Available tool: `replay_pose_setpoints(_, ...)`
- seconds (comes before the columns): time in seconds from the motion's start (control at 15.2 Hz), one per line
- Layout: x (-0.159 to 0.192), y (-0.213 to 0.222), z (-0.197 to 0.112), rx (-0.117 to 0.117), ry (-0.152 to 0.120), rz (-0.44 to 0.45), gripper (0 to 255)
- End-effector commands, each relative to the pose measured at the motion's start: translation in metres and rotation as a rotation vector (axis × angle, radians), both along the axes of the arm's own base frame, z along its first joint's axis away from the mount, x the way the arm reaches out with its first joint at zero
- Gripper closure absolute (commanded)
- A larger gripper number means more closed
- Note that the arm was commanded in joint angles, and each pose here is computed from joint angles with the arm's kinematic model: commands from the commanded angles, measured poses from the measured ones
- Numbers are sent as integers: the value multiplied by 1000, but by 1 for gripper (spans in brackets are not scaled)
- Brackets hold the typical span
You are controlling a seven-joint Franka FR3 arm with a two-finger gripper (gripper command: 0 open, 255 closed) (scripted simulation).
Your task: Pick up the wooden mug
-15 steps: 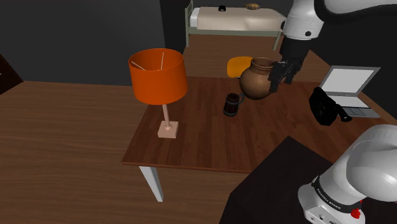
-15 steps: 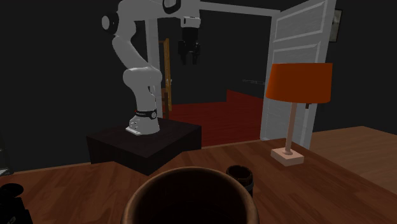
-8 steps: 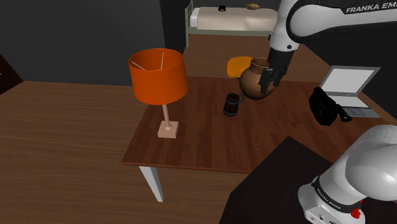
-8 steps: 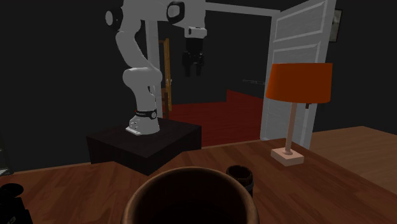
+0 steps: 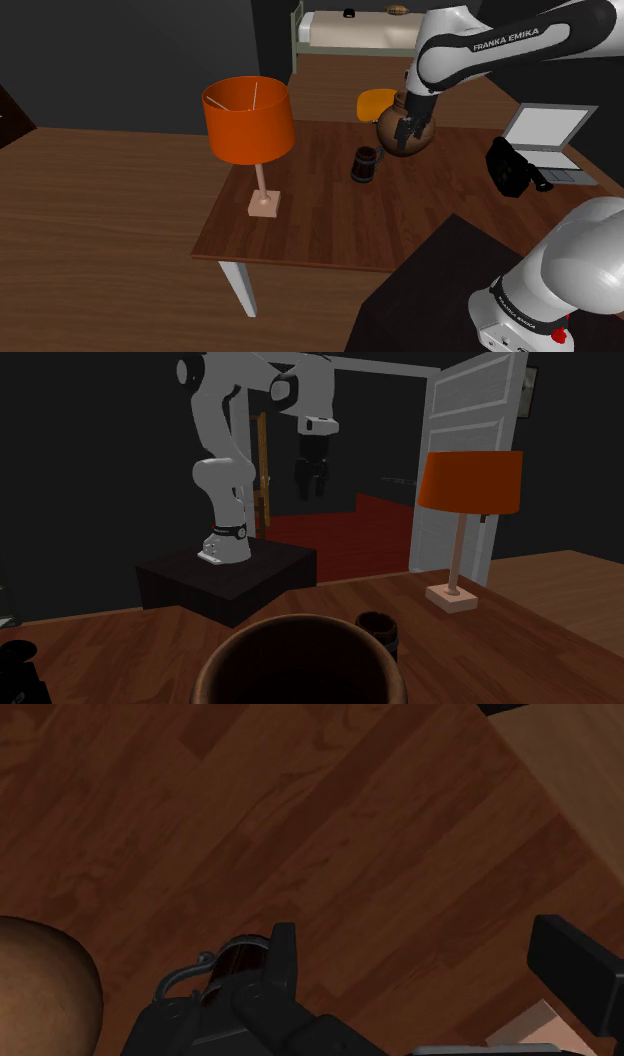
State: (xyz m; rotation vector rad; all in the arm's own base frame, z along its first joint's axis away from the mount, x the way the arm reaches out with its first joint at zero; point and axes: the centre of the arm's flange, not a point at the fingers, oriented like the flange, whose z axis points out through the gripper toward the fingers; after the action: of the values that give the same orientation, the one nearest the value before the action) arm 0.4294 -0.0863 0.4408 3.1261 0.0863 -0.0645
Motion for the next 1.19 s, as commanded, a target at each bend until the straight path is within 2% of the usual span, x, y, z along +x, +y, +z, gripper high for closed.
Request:
replay_pose_setpoints(0.0,15,-10,-16,-7,-4,15,0)
replay_pose_setpoints(1.12,154,-112,-150,-56,-23,125,0)
